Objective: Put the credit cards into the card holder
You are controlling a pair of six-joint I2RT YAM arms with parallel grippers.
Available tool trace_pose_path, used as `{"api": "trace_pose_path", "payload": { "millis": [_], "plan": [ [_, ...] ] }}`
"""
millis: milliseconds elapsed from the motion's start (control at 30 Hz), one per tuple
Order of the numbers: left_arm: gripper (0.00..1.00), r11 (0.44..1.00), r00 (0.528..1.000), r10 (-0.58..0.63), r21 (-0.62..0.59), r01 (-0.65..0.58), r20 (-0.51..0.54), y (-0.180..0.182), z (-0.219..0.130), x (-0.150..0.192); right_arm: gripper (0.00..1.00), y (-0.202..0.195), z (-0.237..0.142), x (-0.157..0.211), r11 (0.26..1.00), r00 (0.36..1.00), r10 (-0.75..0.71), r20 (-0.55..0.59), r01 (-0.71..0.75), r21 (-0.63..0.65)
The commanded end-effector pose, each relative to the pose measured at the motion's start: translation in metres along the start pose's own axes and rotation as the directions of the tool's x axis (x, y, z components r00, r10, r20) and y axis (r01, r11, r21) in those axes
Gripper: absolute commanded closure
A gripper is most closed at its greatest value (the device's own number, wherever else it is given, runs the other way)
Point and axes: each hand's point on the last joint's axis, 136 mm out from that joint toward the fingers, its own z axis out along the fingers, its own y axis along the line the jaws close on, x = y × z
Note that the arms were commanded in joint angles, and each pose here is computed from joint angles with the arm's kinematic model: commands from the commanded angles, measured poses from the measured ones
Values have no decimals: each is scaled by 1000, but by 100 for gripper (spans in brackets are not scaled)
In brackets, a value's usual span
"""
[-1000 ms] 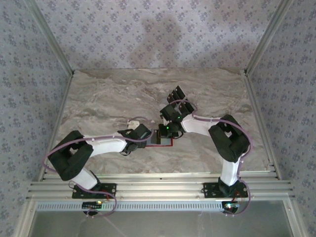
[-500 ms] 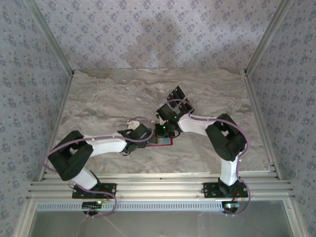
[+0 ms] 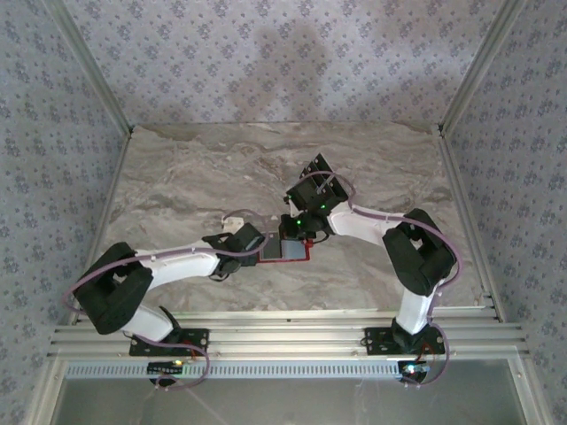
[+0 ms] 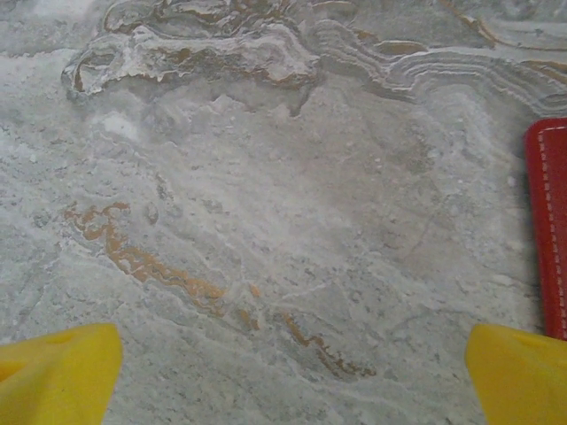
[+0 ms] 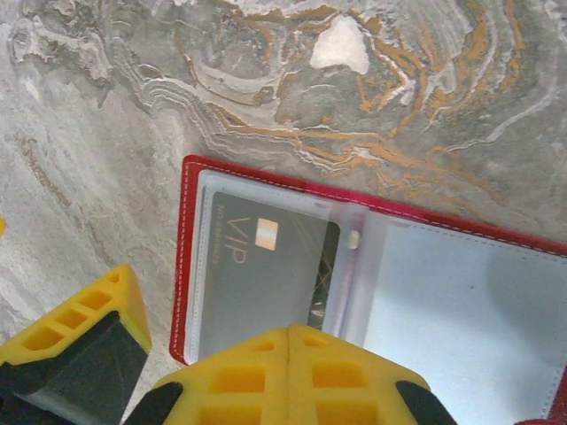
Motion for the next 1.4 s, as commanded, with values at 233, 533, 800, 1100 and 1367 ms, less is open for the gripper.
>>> {"api": "trace_pose_path", "payload": {
  "millis": [233,533,800,1100,1367],
  "plan": [
    [0,999,999,11,-46,-12,-31,5,13,8,94,-21,16,21,998,998,29,-53,-26,52],
    [0,999,999,19,-37,-20,-49,-1,21,14,95,-18,25,25,999,997,21,-78,-17,49],
    [0,999,998,17,-26,-19,-57,-4,24,17,95,-4,32,27,999,996,-1,-94,4,31],
    [0,1000,998,15,-19,-17,-61,-5,25,19,96,15,38,29,999,993,-31,-111,32,3],
    [0,1000,998,12,-18,-13,-58,-3,22,18,95,20,34,31,999,993,-42,-108,42,-4]
  ]
}}
